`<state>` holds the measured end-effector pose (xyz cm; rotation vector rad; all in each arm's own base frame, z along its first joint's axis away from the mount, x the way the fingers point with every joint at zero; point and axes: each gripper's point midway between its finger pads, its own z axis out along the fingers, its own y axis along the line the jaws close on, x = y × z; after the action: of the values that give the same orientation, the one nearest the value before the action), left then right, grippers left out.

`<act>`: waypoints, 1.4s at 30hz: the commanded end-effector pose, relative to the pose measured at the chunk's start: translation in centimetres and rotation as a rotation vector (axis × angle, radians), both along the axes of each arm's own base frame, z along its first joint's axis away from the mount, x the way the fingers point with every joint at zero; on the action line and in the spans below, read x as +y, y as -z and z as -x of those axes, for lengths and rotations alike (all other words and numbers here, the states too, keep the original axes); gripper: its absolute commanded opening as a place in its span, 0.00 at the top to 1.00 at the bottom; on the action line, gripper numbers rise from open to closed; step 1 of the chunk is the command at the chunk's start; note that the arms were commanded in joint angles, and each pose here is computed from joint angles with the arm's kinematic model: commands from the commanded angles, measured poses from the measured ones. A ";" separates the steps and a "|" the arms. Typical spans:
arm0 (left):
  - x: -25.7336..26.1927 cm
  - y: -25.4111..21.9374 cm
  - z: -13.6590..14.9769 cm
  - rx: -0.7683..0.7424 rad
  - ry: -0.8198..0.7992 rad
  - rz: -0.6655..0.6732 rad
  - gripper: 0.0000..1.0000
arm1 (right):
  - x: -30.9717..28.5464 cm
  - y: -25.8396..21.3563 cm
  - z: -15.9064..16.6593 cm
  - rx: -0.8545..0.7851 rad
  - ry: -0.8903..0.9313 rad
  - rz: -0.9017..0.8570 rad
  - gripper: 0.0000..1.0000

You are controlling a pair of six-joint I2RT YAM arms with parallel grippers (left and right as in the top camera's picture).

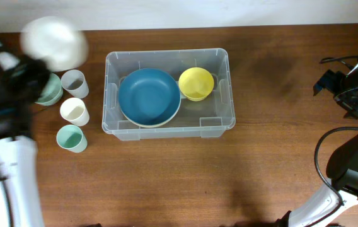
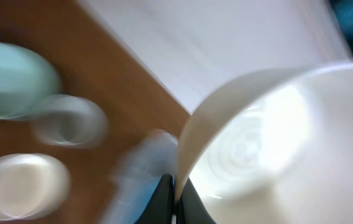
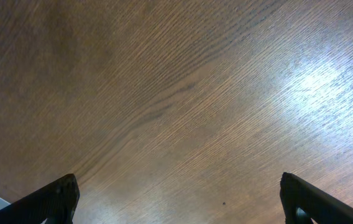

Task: Pack container
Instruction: 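Lift the white bowl and carry it over the bin, then lower the white bowl into the yellow bowl and release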

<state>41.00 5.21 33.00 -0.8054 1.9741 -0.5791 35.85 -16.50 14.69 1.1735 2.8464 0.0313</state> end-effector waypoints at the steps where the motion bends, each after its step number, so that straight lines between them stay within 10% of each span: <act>1: -9.2 0.0 -1.4 -0.031 0.210 -0.062 0.99 | 0.0 0.0 0.0 0.004 0.005 0.007 0.01; 15: -30.6 12.9 -5.3 0.053 0.546 -0.208 0.99 | 0.0 0.0 0.0 0.005 0.005 0.007 0.01; 42: -29.3 23.1 -6.9 0.237 0.464 -0.334 0.99 | 0.0 0.0 0.0 0.005 0.005 0.007 0.01</act>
<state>47.66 -24.51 10.72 -0.2206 2.4066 -0.4438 35.85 -16.50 14.69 1.1724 2.8469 0.0313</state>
